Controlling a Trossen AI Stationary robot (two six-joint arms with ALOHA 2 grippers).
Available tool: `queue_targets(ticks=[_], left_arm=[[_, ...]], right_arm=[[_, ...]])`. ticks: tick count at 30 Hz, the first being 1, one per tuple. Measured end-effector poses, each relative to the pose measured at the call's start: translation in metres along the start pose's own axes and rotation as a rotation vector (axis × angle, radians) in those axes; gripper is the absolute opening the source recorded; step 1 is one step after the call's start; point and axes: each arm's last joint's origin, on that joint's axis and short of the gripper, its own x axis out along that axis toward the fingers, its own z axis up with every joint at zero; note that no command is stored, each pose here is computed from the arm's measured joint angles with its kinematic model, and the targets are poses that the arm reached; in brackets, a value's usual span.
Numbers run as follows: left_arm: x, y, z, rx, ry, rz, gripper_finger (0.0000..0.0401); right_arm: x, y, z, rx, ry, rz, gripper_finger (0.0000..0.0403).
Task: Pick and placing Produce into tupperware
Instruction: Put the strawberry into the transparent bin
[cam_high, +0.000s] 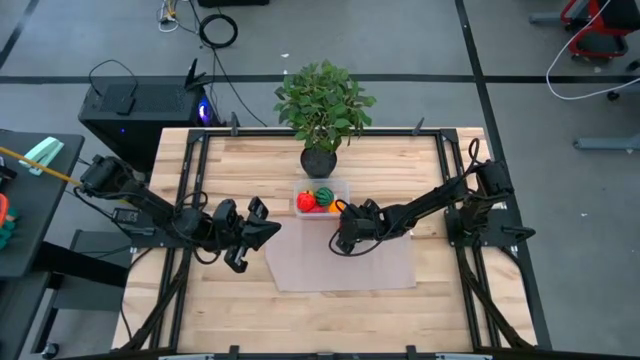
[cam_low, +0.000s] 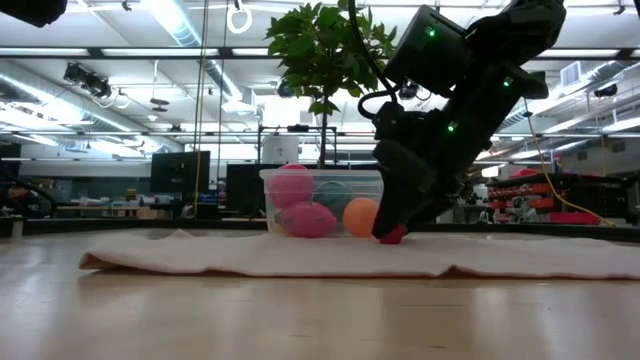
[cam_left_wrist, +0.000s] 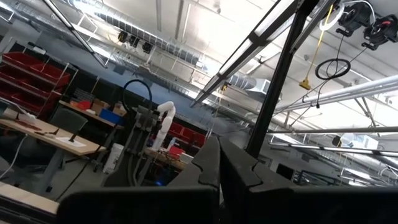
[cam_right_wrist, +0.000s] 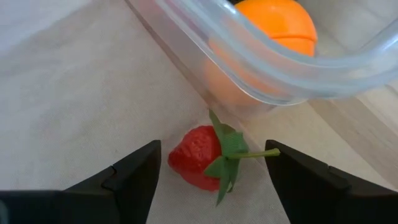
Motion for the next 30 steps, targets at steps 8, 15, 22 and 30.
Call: queue_targets(ticks=[8, 15, 22, 30], left_arm=[[0.0, 0.0, 0.0, -0.001, 0.0, 0.0, 0.0022], [0.0, 0.0, 0.0, 0.0, 0.0, 0.0, 0.0006], [0.0, 0.0, 0.0, 0.002, 0.001, 0.001, 0.0021], [0.0, 0.0, 0.0, 0.011, 0.001, 0.001, 0.0009]], right_arm=[[0.0, 0.0, 0.0, 0.015, 0.001, 0.0, 0.0238], [0.0, 0.0, 0.0, 0.018, 0.008, 0.009, 0.0191], [-0.002, 0.005, 0.006, 0.008, -0.008, 0.023, 0.0161], [-0.004, 0.008, 0.01, -0.008, -0.006, 0.044, 0.0164]])
